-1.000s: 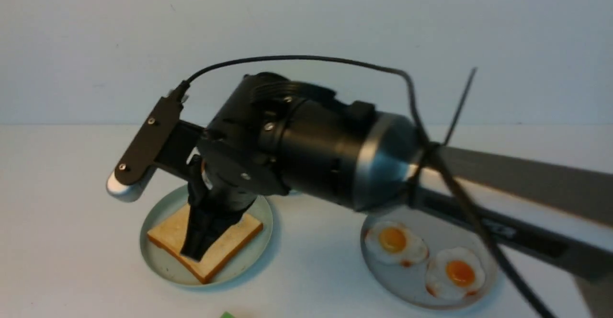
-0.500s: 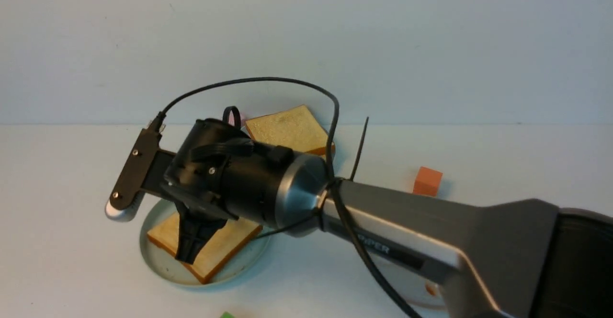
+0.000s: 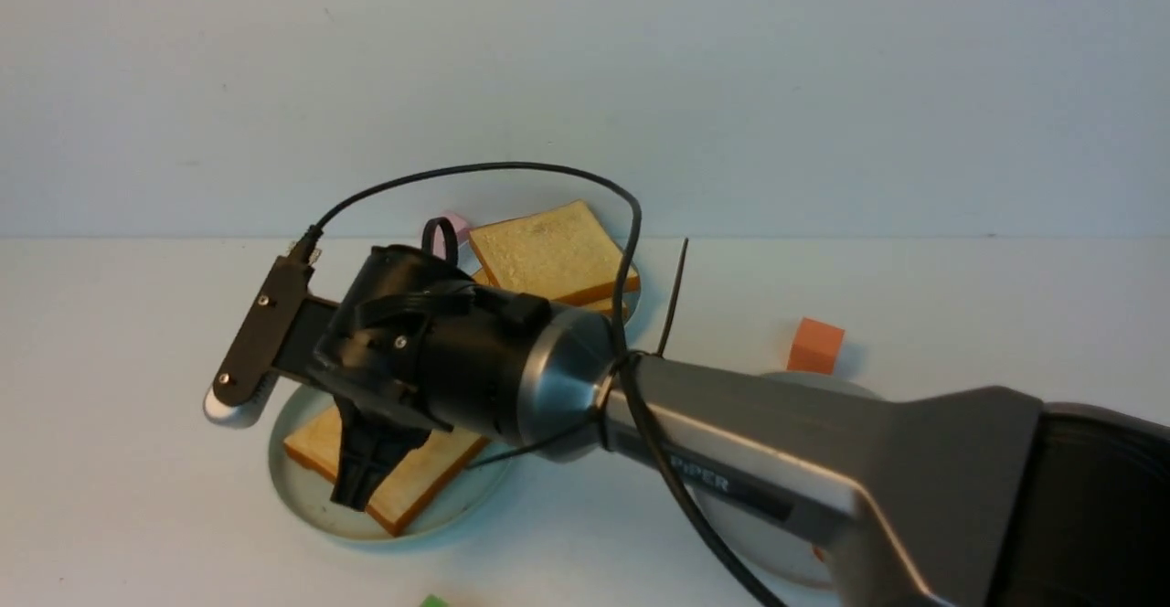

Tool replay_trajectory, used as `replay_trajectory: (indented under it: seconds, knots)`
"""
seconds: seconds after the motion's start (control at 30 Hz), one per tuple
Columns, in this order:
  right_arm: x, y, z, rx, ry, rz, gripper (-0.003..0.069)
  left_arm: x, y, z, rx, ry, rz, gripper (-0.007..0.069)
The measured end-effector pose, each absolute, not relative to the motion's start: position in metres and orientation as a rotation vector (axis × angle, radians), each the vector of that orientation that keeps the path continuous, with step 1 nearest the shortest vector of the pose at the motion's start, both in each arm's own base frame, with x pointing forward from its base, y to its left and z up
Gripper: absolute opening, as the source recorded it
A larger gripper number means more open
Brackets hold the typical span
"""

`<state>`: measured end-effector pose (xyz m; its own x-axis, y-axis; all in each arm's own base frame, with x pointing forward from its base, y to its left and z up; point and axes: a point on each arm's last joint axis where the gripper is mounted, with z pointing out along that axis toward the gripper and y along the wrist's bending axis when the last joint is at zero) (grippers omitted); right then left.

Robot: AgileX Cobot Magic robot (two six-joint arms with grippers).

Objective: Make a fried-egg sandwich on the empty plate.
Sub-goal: Use the right arm to place the fried egg on the slice of bread in the middle, then use the left arm to grab a slice of bread

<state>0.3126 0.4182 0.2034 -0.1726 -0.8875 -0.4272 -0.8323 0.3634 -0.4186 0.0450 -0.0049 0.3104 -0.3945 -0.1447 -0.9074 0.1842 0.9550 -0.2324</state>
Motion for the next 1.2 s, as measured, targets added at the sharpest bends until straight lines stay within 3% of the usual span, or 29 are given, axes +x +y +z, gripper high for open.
replay_trajectory:
  seconds: [0.07, 0.1, 0.13, 0.27, 0.33, 0.43, 0.57, 0.67, 0.83, 0.87, 0.93, 1.03, 1.2]
  knots:
    - [0.311, 0.419, 0.202, -1.473, 2.046, -0.081, 0.0265, 0.045, -0.006, 0.310, 0.042, 1.946, -0.354, -0.0013]
    - [0.310, 0.419, 0.202, -1.471, 2.051, -0.073, 0.0277, 0.045, -0.006, 0.310, 0.044, 1.946, -0.353, -0.0013]
    - [0.308, 0.420, 0.201, -1.463, 2.075, -0.039, 0.0388, 0.045, -0.006, 0.310, 0.059, 1.947, -0.353, -0.0013]
    - [0.304, 0.422, 0.200, -1.445, 2.120, 0.033, 0.0610, 0.044, -0.009, 0.310, 0.077, 1.956, -0.381, -0.0013]
    - [0.303, 0.423, 0.199, -1.431, 2.141, 0.061, 0.0656, 0.043, -0.010, 0.309, 0.076, 1.960, -0.401, -0.0013]
    - [0.300, 0.422, 0.199, -1.410, 2.192, 0.076, 0.0666, 0.043, -0.011, 0.309, 0.075, 1.965, -0.420, -0.0013]
    - [0.292, 0.416, 0.220, -1.402, 2.233, 0.061, 0.0606, 0.043, -0.011, 0.309, 0.073, 1.961, -0.423, -0.0013]
    - [0.278, 0.404, 0.257, -1.400, 2.247, 0.055, 0.0512, 0.042, -0.012, 0.309, 0.064, 1.964, -0.441, -0.0013]
    - [0.252, 0.360, 0.348, -1.352, 2.229, 0.081, 0.0235, 0.054, -0.022, 0.304, 0.088, 2.064, -0.459, -0.0013]
    - [0.252, 0.358, 0.351, -1.346, 2.229, 0.083, 0.0211, 0.056, -0.023, 0.304, 0.092, 2.074, -0.457, -0.0013]
    - [0.240, 0.327, 0.382, -1.287, 2.226, 0.135, 0.0071, 0.073, -0.036, 0.300, 0.142, 2.194, -0.445, -0.0013]
    - [0.226, 0.295, 0.397, -1.217, 2.274, 0.174, -0.0006, 0.096, -0.052, 0.300, 0.238, 2.283, -0.436, -0.0013]
    - [0.187, 0.237, 0.402, -1.124, 2.365, 0.195, -0.0012, 0.152, -0.092, 0.309, 0.449, 2.373, -0.470, -0.0013]
